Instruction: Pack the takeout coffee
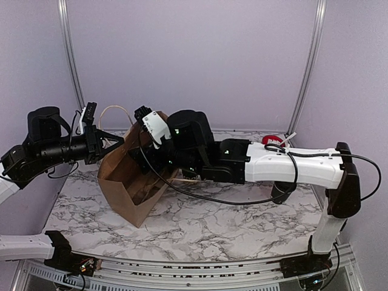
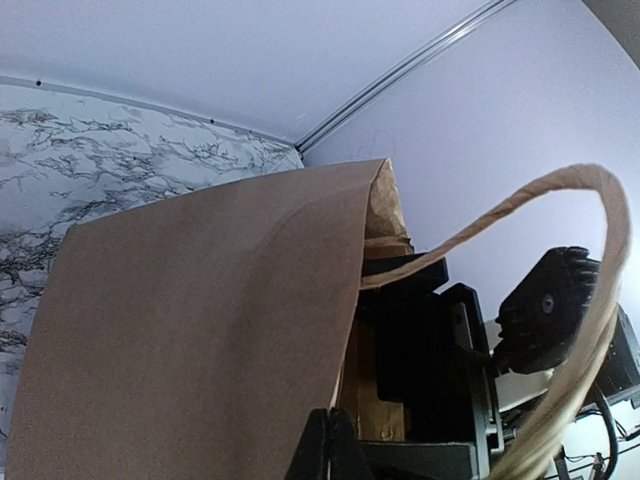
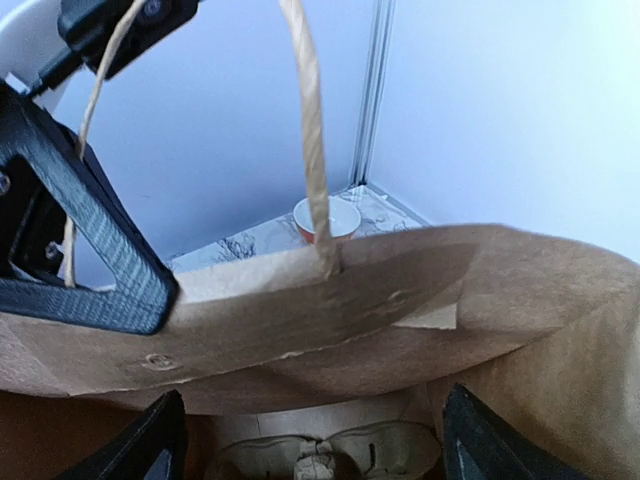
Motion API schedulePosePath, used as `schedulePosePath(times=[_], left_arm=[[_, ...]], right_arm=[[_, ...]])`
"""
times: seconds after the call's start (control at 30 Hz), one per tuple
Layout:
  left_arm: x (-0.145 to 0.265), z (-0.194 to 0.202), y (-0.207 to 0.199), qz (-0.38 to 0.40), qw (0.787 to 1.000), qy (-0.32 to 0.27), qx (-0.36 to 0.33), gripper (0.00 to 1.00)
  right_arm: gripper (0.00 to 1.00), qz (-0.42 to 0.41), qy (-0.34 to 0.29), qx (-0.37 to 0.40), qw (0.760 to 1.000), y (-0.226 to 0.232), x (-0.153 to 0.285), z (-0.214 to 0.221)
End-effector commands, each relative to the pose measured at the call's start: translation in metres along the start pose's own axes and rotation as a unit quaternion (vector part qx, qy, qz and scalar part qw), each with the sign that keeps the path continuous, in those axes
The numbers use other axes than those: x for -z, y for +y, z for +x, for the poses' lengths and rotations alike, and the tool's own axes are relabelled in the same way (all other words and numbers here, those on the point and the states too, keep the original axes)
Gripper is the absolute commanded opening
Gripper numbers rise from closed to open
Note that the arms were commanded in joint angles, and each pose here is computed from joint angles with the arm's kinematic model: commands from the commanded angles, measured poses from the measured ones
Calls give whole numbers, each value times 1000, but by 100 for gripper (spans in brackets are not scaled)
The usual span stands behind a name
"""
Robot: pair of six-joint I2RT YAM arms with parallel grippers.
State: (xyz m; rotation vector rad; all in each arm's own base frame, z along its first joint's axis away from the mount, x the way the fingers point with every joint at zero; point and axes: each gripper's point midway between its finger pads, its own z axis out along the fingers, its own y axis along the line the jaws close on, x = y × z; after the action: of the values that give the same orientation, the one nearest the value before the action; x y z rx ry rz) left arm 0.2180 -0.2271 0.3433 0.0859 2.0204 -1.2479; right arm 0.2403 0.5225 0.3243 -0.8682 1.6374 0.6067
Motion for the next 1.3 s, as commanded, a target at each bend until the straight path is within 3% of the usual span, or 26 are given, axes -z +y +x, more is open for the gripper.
schedulePosePath(times=[0.0,0.23,0.5,0.8,1.07,1.27], left_arm=[[-2,0,-1,-15,1000,16,-22,0],[-10,-1,-3,-14,999,30,-29,0],[-11,-9,-16,-3,999,35,-33,0],[-11,-22,11,-88,996,6,-16,0],[-6,-52,13,-131,990,-46,-13,0],[10,-76,30,-188,974,-123,15,0]], right_arm=[[85,-5,-49,-44,998,-6,19,-39],[86,-13,-106,-59,993,-9,25,-63],[86,5,-212,-78,974,-32,28,-93],[85,-13,-289,-111,951,-67,52,-129],[86,-66,-323,-123,936,-72,73,-154],[86,-8,-265,-137,954,-107,65,-158]])
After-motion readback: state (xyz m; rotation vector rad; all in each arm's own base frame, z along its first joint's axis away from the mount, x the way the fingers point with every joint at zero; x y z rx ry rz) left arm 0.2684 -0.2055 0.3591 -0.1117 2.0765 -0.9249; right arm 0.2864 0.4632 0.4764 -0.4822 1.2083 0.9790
